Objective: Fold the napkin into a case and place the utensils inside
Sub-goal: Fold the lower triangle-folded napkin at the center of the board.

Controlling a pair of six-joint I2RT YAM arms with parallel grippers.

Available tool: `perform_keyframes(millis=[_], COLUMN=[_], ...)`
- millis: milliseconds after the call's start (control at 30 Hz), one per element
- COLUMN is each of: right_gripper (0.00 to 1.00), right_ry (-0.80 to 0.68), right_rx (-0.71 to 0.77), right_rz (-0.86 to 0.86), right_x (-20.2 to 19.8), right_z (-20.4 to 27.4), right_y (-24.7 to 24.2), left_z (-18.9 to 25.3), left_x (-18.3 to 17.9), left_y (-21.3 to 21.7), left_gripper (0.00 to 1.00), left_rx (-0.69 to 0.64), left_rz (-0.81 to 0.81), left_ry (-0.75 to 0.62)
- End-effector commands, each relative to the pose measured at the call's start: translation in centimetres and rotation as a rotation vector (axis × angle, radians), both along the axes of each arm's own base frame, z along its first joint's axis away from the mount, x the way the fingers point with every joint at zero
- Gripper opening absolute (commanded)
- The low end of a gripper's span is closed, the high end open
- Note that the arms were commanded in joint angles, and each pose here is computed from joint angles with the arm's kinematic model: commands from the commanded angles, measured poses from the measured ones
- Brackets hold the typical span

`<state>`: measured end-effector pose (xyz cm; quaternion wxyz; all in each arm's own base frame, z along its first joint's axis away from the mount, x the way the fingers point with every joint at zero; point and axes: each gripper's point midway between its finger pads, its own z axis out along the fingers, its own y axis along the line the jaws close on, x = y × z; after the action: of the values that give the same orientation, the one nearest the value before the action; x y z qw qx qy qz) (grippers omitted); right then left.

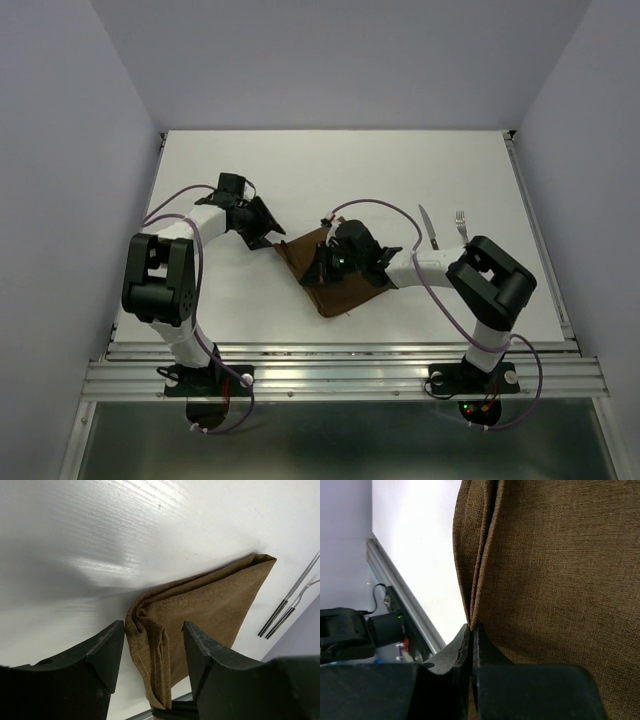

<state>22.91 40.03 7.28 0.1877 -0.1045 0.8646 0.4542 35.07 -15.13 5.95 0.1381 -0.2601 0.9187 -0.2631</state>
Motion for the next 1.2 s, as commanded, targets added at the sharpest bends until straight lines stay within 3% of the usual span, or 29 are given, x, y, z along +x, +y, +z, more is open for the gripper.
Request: perform_keyframes(millis=[0,133,167,367,533,1167], right_gripper=[0.01,0.01,0.01,0.01,0.01,0.01], right_ry=[0.015,0.030,0.034,0.028,0.031,0.032], right_rx=[0.182,0.190,0.189,0.188,0.188,0.187], right_rz=[0.029,0.034,0.037,0.030,0.032,0.034], right_x=[0.1,0.2,0.1,0.5,0.5,0.3], right_z=[3.5,3.4,3.3,3.3,3.1,2.6], right_y=[0.8,0.5,0.5,0.3,0.4,0.2], left_z=[2.7,3.5,3.3,2.1,0.5,-0.4], left_x=[0.2,-0.3,-0.6,-1.3,-1.4,-1.6], left_y=[0.9,1.0,0.6,0.1,-1.1,-1.6], left_gripper=[0.61,0.61,0.70,0.89,0.90,0.51], left_rx=[0.063,0.069,0.043,0.033,0.043,0.081], left_rz=[-0.044,-0.079,-0.094,-0.142,-0.196,-0.175], left_ry=[-0.086,-0.133,-0.140,-0.124,-0.090,-0.069])
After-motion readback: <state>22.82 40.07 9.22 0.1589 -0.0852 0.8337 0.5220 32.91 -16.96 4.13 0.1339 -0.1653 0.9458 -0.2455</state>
